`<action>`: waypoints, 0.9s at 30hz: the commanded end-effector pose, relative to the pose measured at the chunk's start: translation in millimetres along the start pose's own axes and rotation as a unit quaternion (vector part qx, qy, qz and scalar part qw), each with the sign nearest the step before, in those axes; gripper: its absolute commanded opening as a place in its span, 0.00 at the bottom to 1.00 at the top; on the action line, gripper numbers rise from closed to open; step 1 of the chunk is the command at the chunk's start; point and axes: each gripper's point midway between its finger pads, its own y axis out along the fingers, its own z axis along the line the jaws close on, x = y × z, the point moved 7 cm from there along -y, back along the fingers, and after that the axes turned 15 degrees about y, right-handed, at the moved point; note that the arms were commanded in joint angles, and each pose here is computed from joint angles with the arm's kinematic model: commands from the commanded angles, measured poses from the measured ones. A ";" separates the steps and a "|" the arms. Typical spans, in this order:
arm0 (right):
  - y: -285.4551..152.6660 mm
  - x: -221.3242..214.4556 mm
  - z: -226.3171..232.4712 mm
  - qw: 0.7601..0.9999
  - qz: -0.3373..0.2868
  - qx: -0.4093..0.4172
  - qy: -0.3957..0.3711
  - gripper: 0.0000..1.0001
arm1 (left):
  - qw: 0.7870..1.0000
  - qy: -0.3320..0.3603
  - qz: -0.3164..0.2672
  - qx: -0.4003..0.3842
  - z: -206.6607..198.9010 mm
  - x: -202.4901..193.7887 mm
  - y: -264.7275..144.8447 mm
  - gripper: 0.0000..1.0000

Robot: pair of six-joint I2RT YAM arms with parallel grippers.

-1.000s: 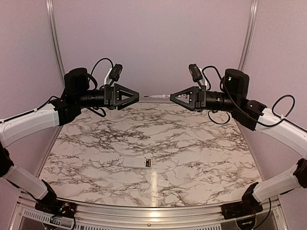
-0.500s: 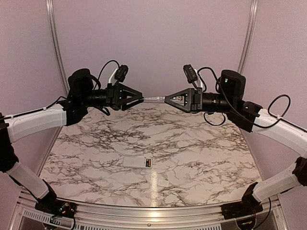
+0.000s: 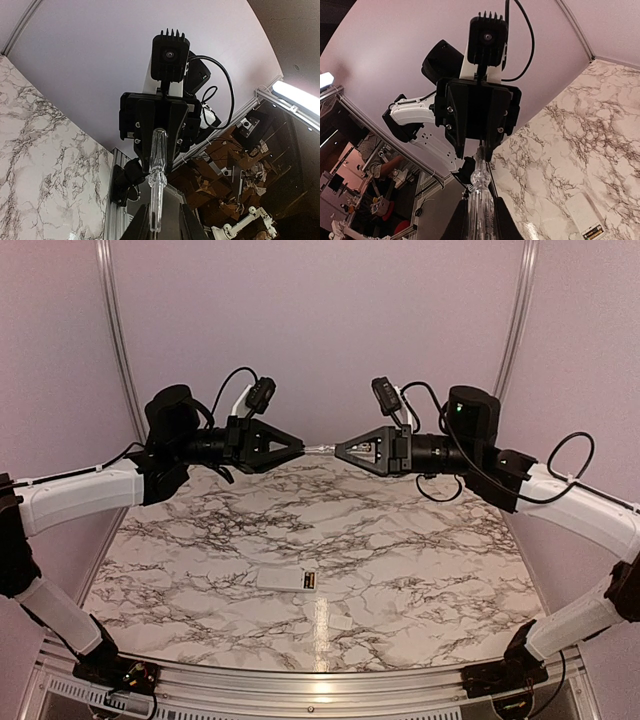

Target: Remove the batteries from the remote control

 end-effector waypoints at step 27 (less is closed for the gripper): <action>8.0 1.5 11.9 0.999 0.037 0.017 0.005 0.45 | 1.000 0.015 -0.009 -0.017 -2.3 0.2 7.1 0.00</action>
